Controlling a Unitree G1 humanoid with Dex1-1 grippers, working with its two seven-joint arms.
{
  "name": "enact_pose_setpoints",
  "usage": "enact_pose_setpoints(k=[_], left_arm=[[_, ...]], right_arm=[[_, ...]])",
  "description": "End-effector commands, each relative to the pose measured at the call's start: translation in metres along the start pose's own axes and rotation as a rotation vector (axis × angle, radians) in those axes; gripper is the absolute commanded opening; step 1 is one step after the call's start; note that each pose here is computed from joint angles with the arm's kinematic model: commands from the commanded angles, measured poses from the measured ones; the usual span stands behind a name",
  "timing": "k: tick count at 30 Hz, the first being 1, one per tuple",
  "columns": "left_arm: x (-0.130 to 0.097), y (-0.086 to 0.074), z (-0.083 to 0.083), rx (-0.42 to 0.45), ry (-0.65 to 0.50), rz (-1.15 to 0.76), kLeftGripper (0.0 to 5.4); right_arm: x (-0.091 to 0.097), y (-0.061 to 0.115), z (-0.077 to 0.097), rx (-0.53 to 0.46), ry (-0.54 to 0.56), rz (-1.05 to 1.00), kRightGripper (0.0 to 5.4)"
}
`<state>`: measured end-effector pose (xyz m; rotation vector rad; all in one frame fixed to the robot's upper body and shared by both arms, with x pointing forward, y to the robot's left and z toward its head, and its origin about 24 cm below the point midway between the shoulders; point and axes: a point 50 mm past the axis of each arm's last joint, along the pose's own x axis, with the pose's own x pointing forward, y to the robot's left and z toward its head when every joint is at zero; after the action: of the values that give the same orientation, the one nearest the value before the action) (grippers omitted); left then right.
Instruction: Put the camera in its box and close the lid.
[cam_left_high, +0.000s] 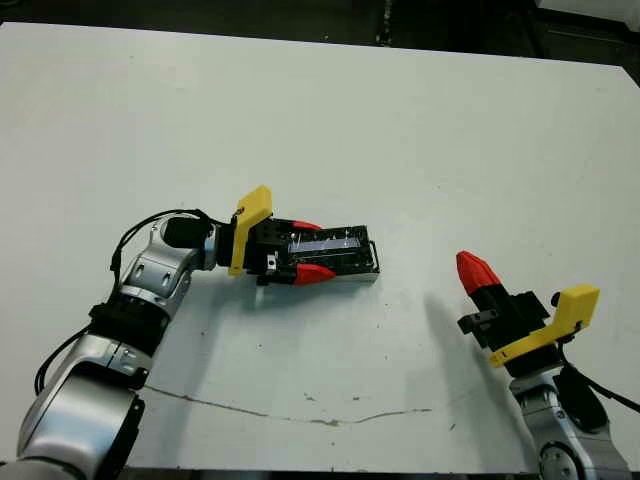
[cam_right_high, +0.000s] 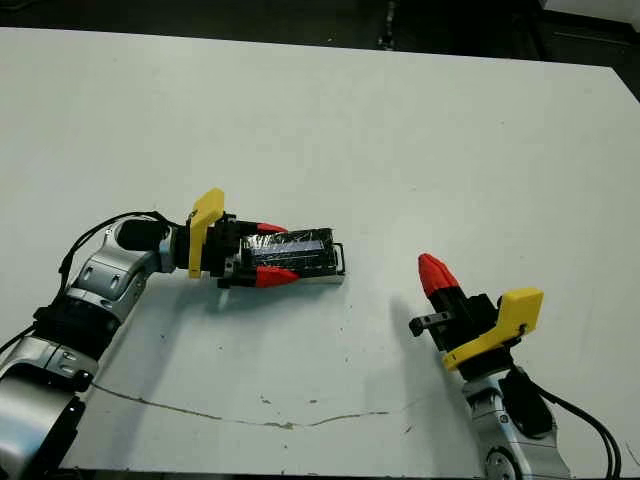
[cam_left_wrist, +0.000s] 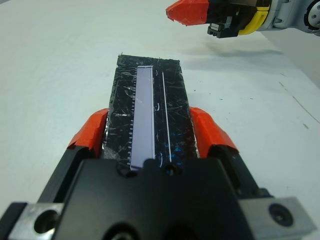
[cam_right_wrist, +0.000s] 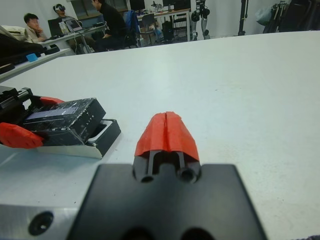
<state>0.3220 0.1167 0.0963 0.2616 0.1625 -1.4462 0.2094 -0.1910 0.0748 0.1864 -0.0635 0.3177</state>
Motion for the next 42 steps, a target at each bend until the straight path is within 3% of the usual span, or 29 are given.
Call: enact_pose_setpoints(k=[1, 13, 23, 42], left_arm=[[0.0, -0.005, -0.011, -0.051, 0.025, -0.011, 3.14], [-0.015, 0.004, 0.001, -0.021, -0.02, 0.039, 3.14], [-0.029, 0.006, 0.001, -0.022, -0.049, 0.073, 3.14], [-0.055, 0.005, -0.006, -0.148, -0.18, 0.127, 3.14]], right_arm=[[-0.003, -0.003, -0.001, -0.013, 0.022, -0.019, 0.0], [-0.003, -0.002, -0.003, 0.004, 0.024, -0.012, 0.0], [-0.003, -0.003, -0.003, -0.01, 0.026, -0.01, 0.0], [-0.003, -0.003, -0.006, -0.001, 0.042, -0.009, 0.0]])
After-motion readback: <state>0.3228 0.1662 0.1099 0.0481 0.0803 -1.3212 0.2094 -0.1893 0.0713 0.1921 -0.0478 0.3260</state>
